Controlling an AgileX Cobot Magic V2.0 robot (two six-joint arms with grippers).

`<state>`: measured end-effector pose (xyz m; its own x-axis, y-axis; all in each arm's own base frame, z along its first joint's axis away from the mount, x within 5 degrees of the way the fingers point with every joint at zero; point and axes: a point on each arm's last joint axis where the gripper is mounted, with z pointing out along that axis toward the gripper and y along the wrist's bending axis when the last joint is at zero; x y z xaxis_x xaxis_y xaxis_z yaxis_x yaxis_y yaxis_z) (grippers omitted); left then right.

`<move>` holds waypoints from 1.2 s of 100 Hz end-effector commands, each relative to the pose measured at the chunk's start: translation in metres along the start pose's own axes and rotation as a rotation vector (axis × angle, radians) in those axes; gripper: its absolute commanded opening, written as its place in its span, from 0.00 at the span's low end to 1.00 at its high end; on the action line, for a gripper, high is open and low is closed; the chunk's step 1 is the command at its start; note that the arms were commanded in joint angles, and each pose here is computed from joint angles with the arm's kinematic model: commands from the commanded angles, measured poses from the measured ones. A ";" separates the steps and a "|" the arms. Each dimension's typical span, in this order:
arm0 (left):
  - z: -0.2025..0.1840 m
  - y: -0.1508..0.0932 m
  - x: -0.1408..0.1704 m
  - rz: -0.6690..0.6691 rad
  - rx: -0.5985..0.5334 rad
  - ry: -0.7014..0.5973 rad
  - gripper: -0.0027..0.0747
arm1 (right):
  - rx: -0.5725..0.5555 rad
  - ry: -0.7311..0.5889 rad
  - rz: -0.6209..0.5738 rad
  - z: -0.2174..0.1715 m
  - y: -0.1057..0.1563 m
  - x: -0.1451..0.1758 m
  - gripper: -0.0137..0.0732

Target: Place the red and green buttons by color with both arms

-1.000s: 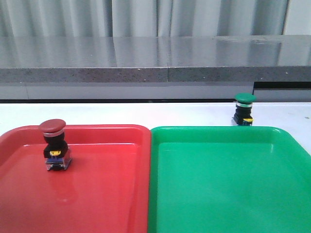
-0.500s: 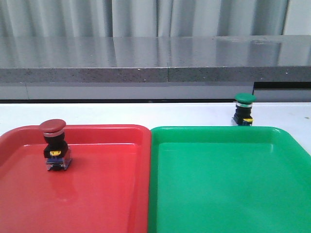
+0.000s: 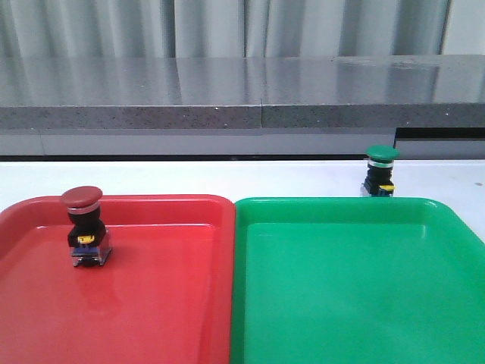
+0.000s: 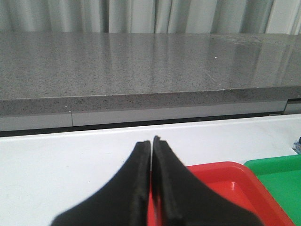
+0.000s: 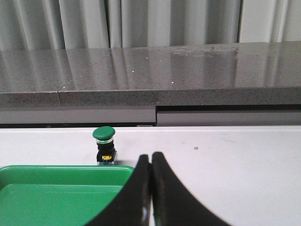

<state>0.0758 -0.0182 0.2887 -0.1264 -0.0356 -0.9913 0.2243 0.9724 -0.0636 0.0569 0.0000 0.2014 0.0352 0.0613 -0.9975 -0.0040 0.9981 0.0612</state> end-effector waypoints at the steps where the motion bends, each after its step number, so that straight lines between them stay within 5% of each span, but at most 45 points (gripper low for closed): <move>1: -0.002 -0.001 -0.016 -0.014 0.001 -0.103 0.01 | -0.004 -0.113 -0.018 -0.003 0.001 -0.013 0.08; 86: -0.001 0.000 -0.016 0.005 -0.003 -0.101 0.01 | -0.004 -0.113 -0.018 -0.003 0.001 -0.013 0.08; 120: -0.011 0.009 0.009 0.064 -0.119 -0.137 0.01 | -0.004 -0.113 -0.018 -0.003 0.001 -0.013 0.08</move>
<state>0.0708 -0.0102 0.2719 -0.0955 0.0276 -0.9950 0.1450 0.9893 0.0136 0.0569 0.0000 0.2014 0.0352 0.0606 -0.9975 -0.0040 0.9982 0.0605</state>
